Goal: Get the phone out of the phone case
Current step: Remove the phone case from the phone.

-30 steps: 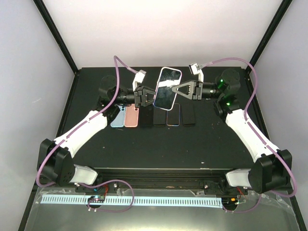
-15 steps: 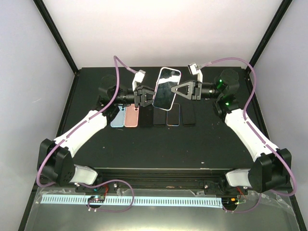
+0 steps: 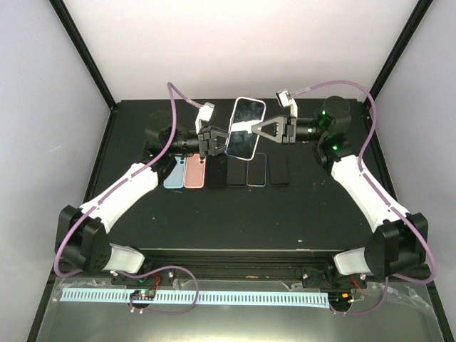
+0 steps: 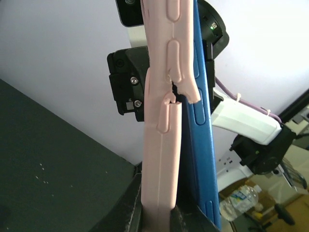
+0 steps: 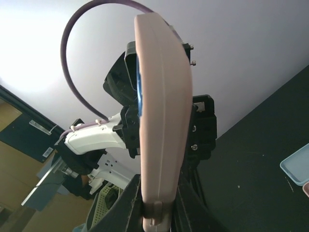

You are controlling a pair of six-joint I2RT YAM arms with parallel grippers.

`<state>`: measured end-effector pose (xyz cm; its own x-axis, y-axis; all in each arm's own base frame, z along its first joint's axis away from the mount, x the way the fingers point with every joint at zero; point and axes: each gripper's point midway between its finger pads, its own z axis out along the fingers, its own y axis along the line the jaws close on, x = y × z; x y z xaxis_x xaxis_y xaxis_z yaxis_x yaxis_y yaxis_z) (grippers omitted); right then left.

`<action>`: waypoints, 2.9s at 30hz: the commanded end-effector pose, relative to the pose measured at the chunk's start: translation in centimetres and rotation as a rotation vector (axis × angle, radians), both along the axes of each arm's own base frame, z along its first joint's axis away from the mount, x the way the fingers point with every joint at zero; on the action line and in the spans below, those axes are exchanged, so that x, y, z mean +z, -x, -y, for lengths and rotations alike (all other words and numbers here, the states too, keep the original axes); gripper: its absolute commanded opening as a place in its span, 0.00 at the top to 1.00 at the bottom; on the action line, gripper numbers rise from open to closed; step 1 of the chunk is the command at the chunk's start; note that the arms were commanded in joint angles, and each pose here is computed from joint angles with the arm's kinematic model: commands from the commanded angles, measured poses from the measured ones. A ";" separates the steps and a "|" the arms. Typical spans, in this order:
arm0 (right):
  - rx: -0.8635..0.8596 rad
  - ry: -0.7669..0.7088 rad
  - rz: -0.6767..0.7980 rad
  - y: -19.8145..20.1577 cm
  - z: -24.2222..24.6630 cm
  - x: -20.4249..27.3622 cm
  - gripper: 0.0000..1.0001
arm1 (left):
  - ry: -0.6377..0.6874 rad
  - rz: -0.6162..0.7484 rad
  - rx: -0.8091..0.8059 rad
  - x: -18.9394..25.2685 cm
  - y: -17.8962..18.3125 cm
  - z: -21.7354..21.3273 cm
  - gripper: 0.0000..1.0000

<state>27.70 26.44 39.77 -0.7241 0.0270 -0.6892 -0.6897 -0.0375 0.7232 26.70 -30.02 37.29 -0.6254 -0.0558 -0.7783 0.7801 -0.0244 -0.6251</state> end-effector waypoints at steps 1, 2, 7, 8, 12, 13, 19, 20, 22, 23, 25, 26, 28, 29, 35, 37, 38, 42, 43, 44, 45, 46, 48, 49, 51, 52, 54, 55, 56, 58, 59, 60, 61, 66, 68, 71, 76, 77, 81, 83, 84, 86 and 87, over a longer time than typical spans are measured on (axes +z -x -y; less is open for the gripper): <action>0.047 0.020 0.064 0.2 -0.4 1.4 0.82 | 0.042 0.013 0.043 2.0 -0.3 0.5 0.98; 0.023 0.026 0.072 -0.4 0.0 1.6 0.77 | 0.041 -0.002 0.057 1.9 -0.6 0.3 0.98; -0.117 0.082 0.108 -3.5 1.9 1.7 0.62 | 0.049 -0.073 0.115 1.5 -1.9 -0.2 0.98; -0.145 0.092 0.110 -4.0 2.3 1.7 0.59 | 0.047 -0.089 0.128 1.4 -2.2 -0.3 0.98; -0.229 0.134 0.097 -5.5 3.6 0.6 0.51 | 0.024 -0.166 0.183 0.4 -3.4 -0.6 0.98; -0.243 0.144 0.113 -5.6 3.7 0.6 0.51 | 0.021 -0.178 0.194 0.3 -3.6 -0.7 0.99; -0.364 0.211 0.225 -6.0 4.7 1.3 0.47 | -0.051 -0.356 0.315 -2.0 -5.6 -1.1 0.98; -0.385 0.219 0.260 -5.9 4.8 1.7 0.46 | -0.059 -0.382 0.337 -2.3 -5.9 -1.2 0.98; -0.421 0.241 0.319 -5.8 5.0 2.1 0.45 | -0.067 -0.434 0.370 -2.8 -6.4 -1.4 0.98; -0.437 0.261 0.357 -5.7 4.9 2.2 0.45 | -0.071 -0.458 0.377 -3.1 -6.5 -1.5 0.99; -0.463 0.313 0.419 -5.6 4.6 1.9 0.44 | -0.071 -0.508 0.395 -3.5 -6.8 -1.6 0.98; -0.472 0.342 0.451 -5.5 4.5 1.7 0.44 | -0.068 -0.524 0.397 -3.6 -6.9 -1.5 0.98; -0.482 0.405 0.517 -5.2 3.8 1.0 0.44 | -0.067 -0.548 0.402 -3.8 -7.1 -1.5 0.99; -0.482 0.438 0.557 -5.0 3.3 0.7 0.44 | -0.068 -0.556 0.405 -3.9 -7.1 -1.5 0.99; -0.473 0.630 0.773 -3.5 0.5 -1.7 0.45 | -0.071 -0.598 0.424 -4.2 -7.5 -1.6 0.99; -0.449 0.667 0.821 -2.8 -0.7 -2.6 0.45 | -0.069 -0.609 0.428 -4.3 -7.6 -1.6 0.98; -0.441 0.687 0.844 -2.5 -1.2 -3.0 0.45 | -0.069 -0.612 0.432 -4.4 -7.6 -1.6 0.98; -0.418 0.756 0.934 -1.7 -2.7 -4.6 0.44 | -0.068 -0.621 0.443 -4.6 -7.7 -1.7 0.99; -0.413 0.775 0.955 -1.6 -3.1 -5.0 0.44 | -0.067 -0.624 0.443 -4.6 -7.7 -1.7 0.99; -0.412 0.795 0.977 -1.6 -3.3 -5.4 0.44 | -0.066 -0.626 0.444 -4.7 -7.7 -1.7 0.99; -0.414 0.815 0.999 -1.6 -3.6 -5.7 0.44 | -0.064 -0.627 0.446 -4.6 -7.7 -1.7 0.99; -0.416 0.838 1.019 -1.7 -3.8 -6.1 0.44 | -0.061 -0.628 0.446 -4.6 -7.8 -1.7 0.98; -0.418 0.868 1.041 -1.9 -4.2 -6.7 0.44 | -0.059 -0.628 0.444 -4.6 -7.8 -1.6 0.98; -0.420 0.879 1.046 -2.0 -4.3 -6.9 0.44 | -0.058 -0.629 0.443 -4.6 -7.8 -1.6 0.98; -0.423 0.899 1.060 -2.2 -4.6 -7.2 0.44 | -0.060 -0.632 0.441 -4.6 -7.8 -1.5 0.99; -0.426 0.906 1.068 -2.3 -4.7 -7.3 0.44 | -0.060 -0.632 0.440 -4.7 -7.8 -1.5 0.98; -0.434 0.927 1.082 -2.6 -5.0 -7.7 0.45 | -0.059 -0.635 0.436 -4.7 -7.7 -1.4 0.98; -0.440 0.938 1.090 -2.8 -5.0 -7.8 0.45 | -0.060 -0.637 0.435 -4.8 -7.8 -1.3 0.98; -0.448 0.953 1.097 -3.1 -5.0 -7.9 0.45 | -0.059 -0.639 0.434 -4.8 -7.8 -1.2 0.99; -0.467 0.986 1.111 -3.6 -4.9 -8.2 0.45 | -0.058 -0.640 0.429 -4.8 -7.7 -1.1 0.98; -0.480 1.008 1.118 -4.0 -4.8 -8.3 0.46 | -0.058 -0.638 0.425 -4.7 -7.6 -1.0 0.98; -0.503 1.027 1.126 -4.4 -4.5 -8.3 0.46 | -0.056 -0.636 0.424 -4.6 -7.6 -1.0 0.98; -0.523 1.044 1.136 -4.8 -4.3 -8.2 0.48 | -0.056 -0.635 0.422 -4.6 -7.6 -0.9 0.98; -0.602 1.104 1.177 -6.1 -3.4 -7.6 0.55 | -0.061 -0.635 0.413 -4.8 -7.4 -0.7 0.98; -0.628 1.130 1.199 -6.5 -3.1 -7.6 0.59 | -0.060 -0.633 0.407 -4.7 -7.3 -0.5 0.98; -0.665 1.179 1.238 -7.2 -2.5 -7.9 0.62 | -0.059 -0.632 0.392 -4.6 -7.1 -0.2 0.99; -0.676 1.219 1.275 -7.7 -2.2 -9.1 0.63 | -0.049 -0.615 0.360 -4.1 -6.5 0.3 0.98; -0.678 1.228 1.282 -7.8 -2.2 -9.2 0.62 | -0.050 -0.612 0.354 -4.0 -6.4 0.4 0.99; -0.706 1.258 1.304 -8.2 -1.8 -9.3 0.60 | -0.053 -0.614 0.343 -4.1 -6.1 0.6 0.99; -0.718 1.268 1.320 -8.3 -1.6 -9.1 0.62 | -0.055 -0.614 0.338 -4.3 -5.9 0.7 0.98; -0.725 1.271 1.324 -8.3 -1.5 -9.1 0.64 | -0.056 -0.615 0.340 -4.4 -5.9 0.7 0.98; -0.739 1.270 1.328 -8.4 -1.3 -8.7 0.71 | -0.058 -0.619 0.341 -4.6 -5.9 0.7 0.98; -0.747 1.267 1.329 -8.4 -1.3 -8.5 0.74 | -0.060 -0.621 0.343 -4.7 -5.9 0.6 0.98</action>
<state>33.51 30.81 30.06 0.1838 -0.7925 -0.5815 -0.5071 0.4303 -0.7468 35.40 -28.69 28.24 -0.8850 -0.4080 -0.2241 0.0975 0.3082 -0.9463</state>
